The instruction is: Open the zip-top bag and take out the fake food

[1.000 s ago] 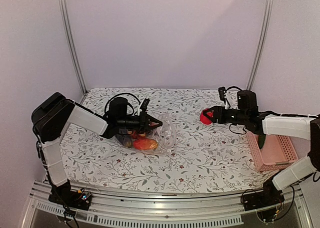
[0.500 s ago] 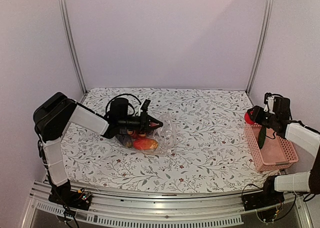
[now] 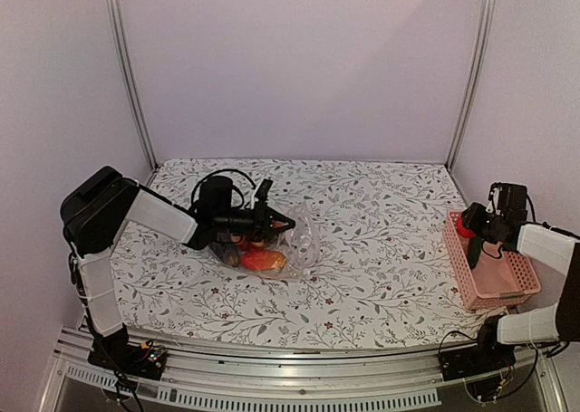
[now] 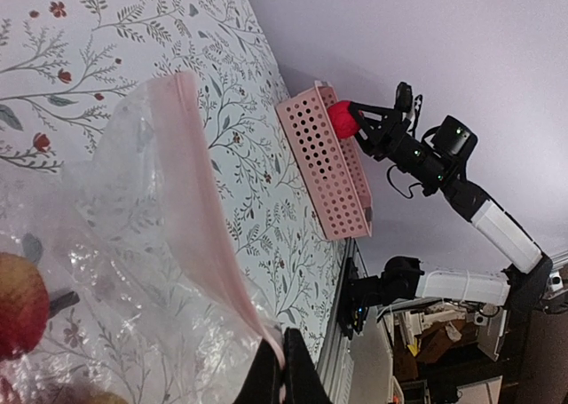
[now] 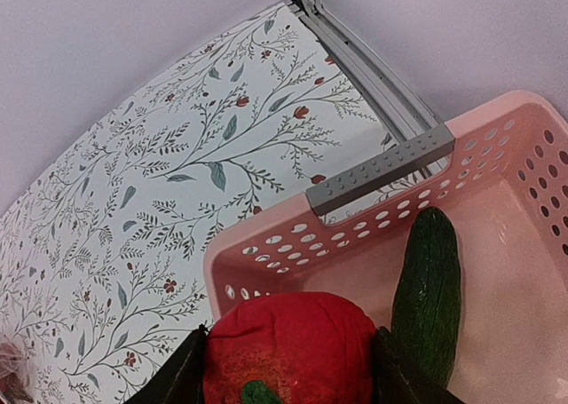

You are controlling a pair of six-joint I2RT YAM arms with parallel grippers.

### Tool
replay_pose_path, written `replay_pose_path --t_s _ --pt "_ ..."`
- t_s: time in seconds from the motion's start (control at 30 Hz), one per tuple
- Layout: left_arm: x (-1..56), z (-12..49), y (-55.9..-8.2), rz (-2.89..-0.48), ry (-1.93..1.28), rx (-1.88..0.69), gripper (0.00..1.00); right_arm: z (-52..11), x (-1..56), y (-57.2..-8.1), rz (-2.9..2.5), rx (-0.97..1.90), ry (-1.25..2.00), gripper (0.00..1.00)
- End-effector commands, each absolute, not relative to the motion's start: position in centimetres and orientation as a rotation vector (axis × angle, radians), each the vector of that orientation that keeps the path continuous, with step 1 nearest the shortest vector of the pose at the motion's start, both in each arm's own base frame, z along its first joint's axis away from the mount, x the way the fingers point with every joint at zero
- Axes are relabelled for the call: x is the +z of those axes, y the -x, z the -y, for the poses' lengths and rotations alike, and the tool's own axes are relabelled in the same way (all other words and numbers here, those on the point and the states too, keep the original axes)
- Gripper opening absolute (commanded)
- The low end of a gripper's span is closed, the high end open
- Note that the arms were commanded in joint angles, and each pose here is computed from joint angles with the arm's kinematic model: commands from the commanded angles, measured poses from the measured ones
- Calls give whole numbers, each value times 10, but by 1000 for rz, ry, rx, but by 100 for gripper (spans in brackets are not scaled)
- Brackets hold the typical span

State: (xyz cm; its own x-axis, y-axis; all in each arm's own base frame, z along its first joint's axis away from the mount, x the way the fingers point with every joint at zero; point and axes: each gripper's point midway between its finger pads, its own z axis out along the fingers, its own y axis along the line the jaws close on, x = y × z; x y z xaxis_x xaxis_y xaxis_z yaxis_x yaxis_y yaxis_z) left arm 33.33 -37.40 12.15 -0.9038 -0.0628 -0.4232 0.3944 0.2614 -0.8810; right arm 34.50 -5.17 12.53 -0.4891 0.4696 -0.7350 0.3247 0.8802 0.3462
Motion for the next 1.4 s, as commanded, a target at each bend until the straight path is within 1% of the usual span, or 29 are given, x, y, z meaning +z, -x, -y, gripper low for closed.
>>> replay_pose_path --t_s 0.0,0.1,0.17,0.2,0.37,0.47,0.63,0.77,0.97,1.13,1.37 --pt "127 374 -343 -2127 -310 -1686 0 55 107 -345 -2162 179 -584 54" --pt "127 374 -343 -2129 -308 -1687 0 56 99 -345 -2181 180 -598 60" --pt "127 374 -342 -2131 -309 -1688 0 55 97 -346 -2188 187 -598 70" --pt "127 374 -343 -2130 -309 -1688 0 54 97 -346 -2191 191 -597 72" --pt "129 374 -343 -2127 -307 -1689 0 51 102 -352 -2172 218 -566 76" --pt "130 374 -342 -2125 -311 -1690 0 42 110 -354 -2162 266 -516 76" --pt "130 374 -342 -2125 -310 -1686 0 18 141 -355 -2108 369 -369 74" --pt "130 374 -341 -2125 -308 -1685 0 -12 163 -357 -2080 434 -232 73" --pt "130 374 -338 -2129 -305 -1679 0 -64 173 -361 -2075 602 -75 70" --pt "133 374 -335 -2128 -315 -1672 0 -139 186 -357 -2039 767 145 68" --pt "138 378 -328 -2126 -345 -1668 0 -237 187 -346 -2019 938 412 62"
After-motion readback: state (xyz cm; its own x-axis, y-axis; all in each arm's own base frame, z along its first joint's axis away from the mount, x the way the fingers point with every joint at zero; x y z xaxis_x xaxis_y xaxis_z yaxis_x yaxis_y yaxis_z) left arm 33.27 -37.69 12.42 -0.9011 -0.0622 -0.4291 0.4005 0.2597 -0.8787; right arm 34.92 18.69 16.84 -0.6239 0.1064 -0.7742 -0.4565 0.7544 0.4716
